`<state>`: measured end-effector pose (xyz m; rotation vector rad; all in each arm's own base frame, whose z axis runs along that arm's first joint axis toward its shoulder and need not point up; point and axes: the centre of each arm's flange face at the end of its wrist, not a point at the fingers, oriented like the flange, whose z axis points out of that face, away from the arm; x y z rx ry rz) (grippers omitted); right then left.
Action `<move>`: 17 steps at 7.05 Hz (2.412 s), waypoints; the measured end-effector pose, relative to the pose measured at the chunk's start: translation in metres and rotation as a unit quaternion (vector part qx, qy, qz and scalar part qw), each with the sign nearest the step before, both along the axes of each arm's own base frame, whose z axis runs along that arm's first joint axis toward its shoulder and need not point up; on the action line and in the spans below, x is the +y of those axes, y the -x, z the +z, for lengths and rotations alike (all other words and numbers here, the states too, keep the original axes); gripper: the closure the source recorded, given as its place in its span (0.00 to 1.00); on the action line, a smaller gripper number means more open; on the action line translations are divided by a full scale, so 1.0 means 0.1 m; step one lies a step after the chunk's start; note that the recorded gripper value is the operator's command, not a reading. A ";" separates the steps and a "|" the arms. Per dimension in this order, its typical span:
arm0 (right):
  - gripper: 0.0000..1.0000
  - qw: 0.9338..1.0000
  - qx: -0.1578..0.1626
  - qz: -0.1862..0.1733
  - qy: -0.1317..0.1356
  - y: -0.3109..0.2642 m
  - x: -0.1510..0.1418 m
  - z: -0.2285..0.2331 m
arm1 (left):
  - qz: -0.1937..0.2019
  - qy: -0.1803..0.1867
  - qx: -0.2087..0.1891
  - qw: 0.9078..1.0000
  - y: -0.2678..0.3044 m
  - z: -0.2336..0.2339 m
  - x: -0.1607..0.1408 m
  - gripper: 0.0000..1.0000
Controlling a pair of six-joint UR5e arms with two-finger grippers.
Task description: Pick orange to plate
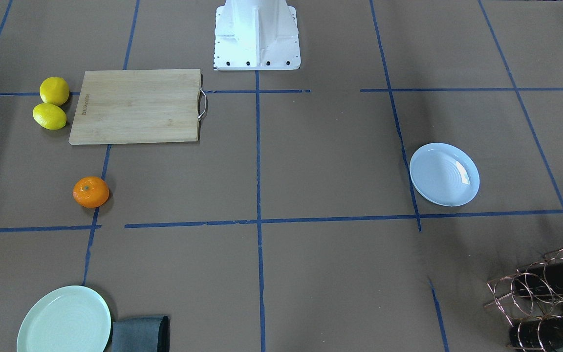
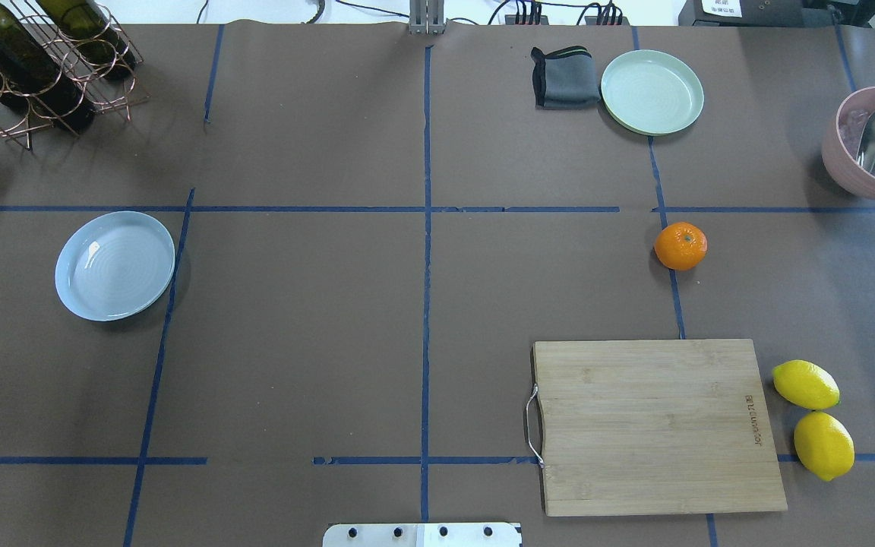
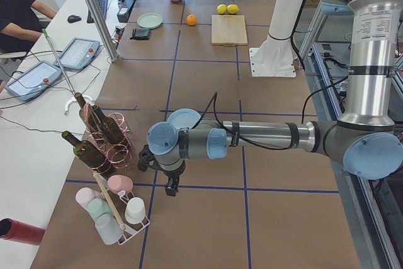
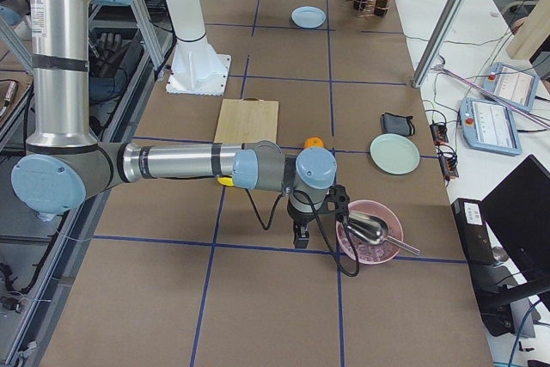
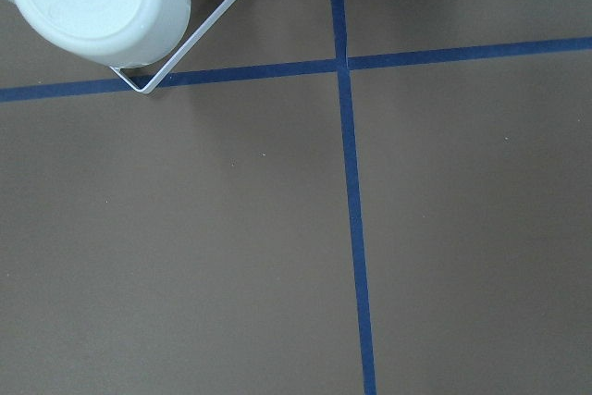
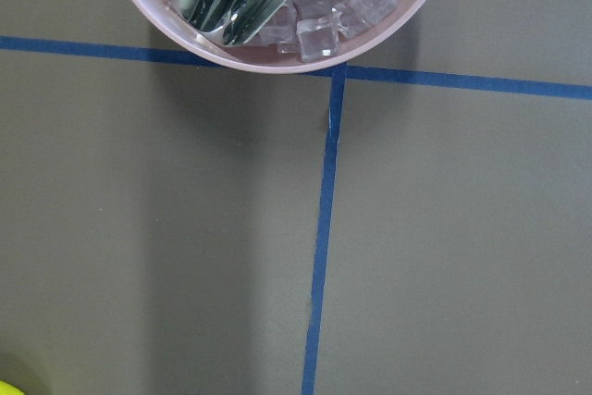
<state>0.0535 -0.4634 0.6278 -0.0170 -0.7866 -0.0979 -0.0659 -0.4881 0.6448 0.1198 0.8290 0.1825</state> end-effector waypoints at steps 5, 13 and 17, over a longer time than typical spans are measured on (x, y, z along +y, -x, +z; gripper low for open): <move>0.00 0.999 -0.016 0.001 -0.045 0.03 -0.18 -0.47 | 0.039 -0.136 0.016 0.990 -0.78 -0.50 -0.26 0.00; 0.00 0.998 -0.043 0.003 -0.040 0.07 -0.18 -0.49 | -0.085 -0.016 0.082 0.993 -2.06 -0.53 -0.09 0.05; 0.00 0.998 -0.055 0.019 -0.026 0.09 -0.18 -0.55 | -0.114 0.024 0.069 0.991 -2.75 -0.53 0.10 0.26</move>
